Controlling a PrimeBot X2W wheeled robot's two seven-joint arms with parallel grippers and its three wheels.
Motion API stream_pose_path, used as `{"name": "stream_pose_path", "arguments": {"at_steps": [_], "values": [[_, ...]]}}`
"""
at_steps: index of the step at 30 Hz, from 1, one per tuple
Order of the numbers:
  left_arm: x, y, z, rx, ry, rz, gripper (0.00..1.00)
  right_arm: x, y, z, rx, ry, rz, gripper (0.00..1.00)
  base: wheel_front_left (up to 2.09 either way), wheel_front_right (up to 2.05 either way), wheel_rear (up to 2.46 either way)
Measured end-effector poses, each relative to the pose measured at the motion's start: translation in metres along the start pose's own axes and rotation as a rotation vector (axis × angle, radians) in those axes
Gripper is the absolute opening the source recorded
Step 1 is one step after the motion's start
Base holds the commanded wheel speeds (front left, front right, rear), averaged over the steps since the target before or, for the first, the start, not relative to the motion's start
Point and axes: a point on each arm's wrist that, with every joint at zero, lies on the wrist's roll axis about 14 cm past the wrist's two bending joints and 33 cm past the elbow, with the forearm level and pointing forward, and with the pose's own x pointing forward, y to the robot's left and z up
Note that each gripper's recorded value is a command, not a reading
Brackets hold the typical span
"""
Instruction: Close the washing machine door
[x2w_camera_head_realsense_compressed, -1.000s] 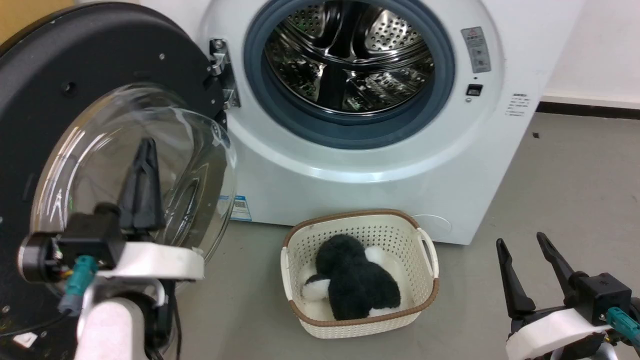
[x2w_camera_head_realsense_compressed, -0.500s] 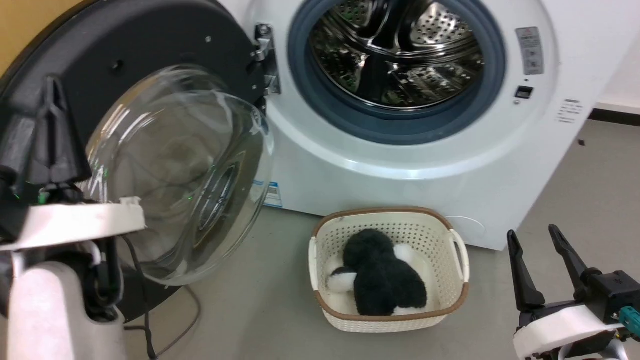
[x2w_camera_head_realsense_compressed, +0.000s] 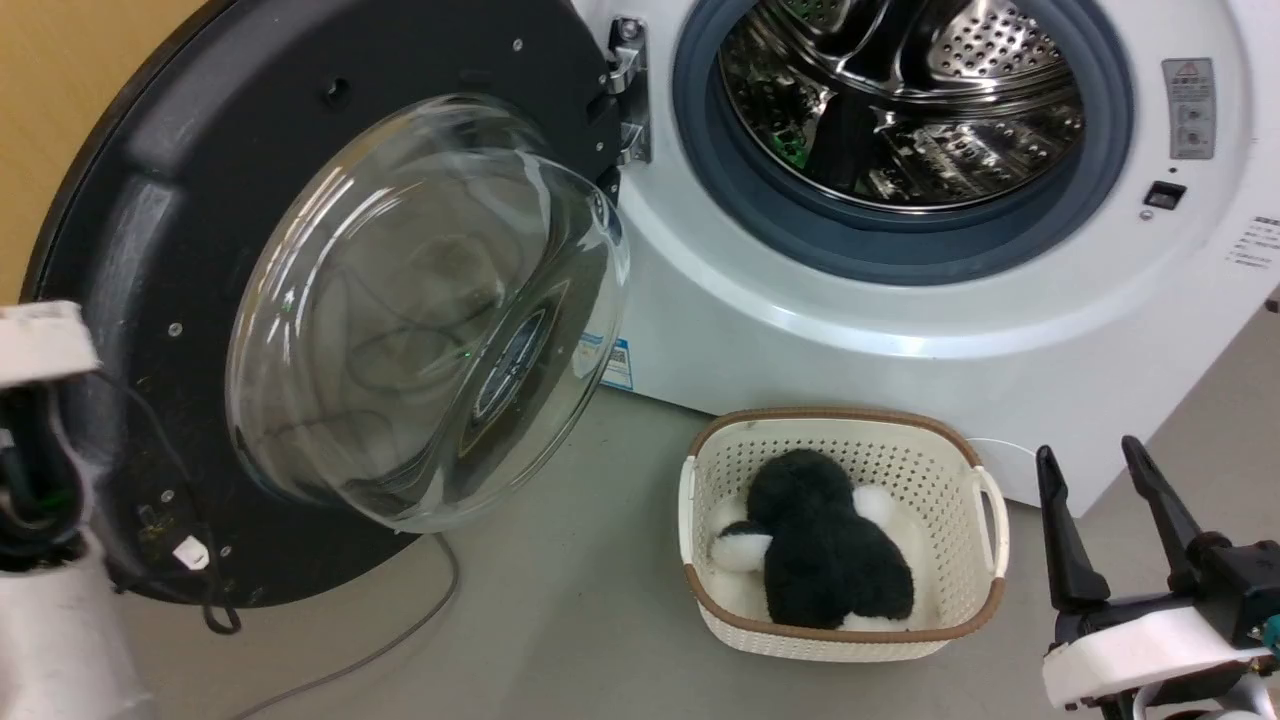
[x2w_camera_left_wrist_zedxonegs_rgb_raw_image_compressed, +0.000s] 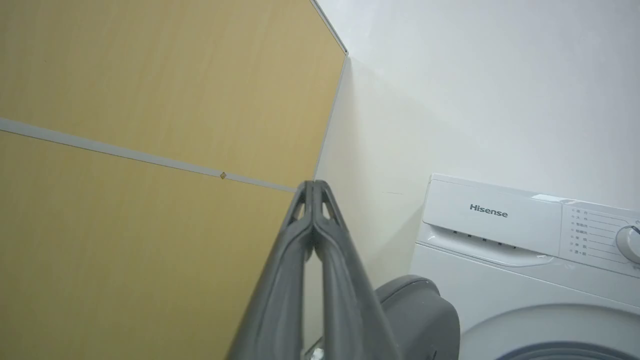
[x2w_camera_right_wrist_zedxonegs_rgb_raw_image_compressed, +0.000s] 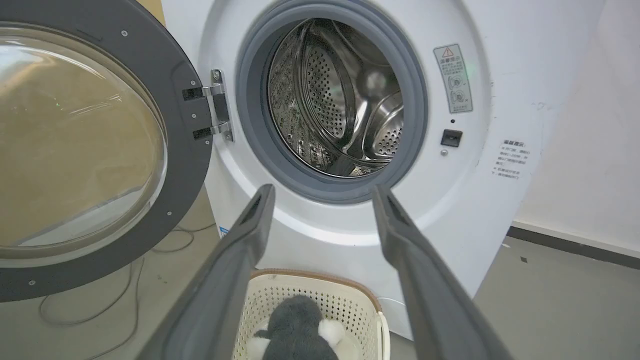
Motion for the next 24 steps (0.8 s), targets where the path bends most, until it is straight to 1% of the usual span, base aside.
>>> {"name": "stream_pose_path", "arguments": {"at_steps": [4,8,11,13,17,21,24], "values": [[0.004,0.028,0.001,-0.036,0.020,0.070,0.00,0.006,0.004,0.000,0.005,-0.011,0.012,1.00,0.00,0.00,0.00],[0.003,0.062,-0.004,-0.112,0.053,0.178,0.00,0.010,0.006,-0.002,0.010,-0.011,0.019,1.00,0.00,0.00,0.00],[-0.002,0.086,-0.018,-0.206,0.119,0.268,0.00,0.012,0.008,-0.004,0.013,-0.013,0.026,1.00,0.00,0.00,0.00],[-0.007,0.095,-0.026,-0.251,0.164,0.299,0.00,0.014,0.009,-0.004,0.015,-0.017,0.029,1.00,0.00,0.00,0.00],[-0.016,0.113,-0.046,-0.396,0.249,0.369,0.00,0.020,0.010,-0.004,0.020,-0.029,0.032,1.00,0.00,0.00,0.00],[-0.024,0.123,-0.062,-0.489,0.327,0.387,0.00,0.025,0.010,-0.004,0.024,-0.038,0.033,1.00,0.00,0.00,0.00],[-0.030,0.125,-0.073,-0.525,0.393,0.374,0.00,0.028,0.009,-0.005,0.027,-0.046,0.032,1.00,0.00,0.00,0.00]]}}
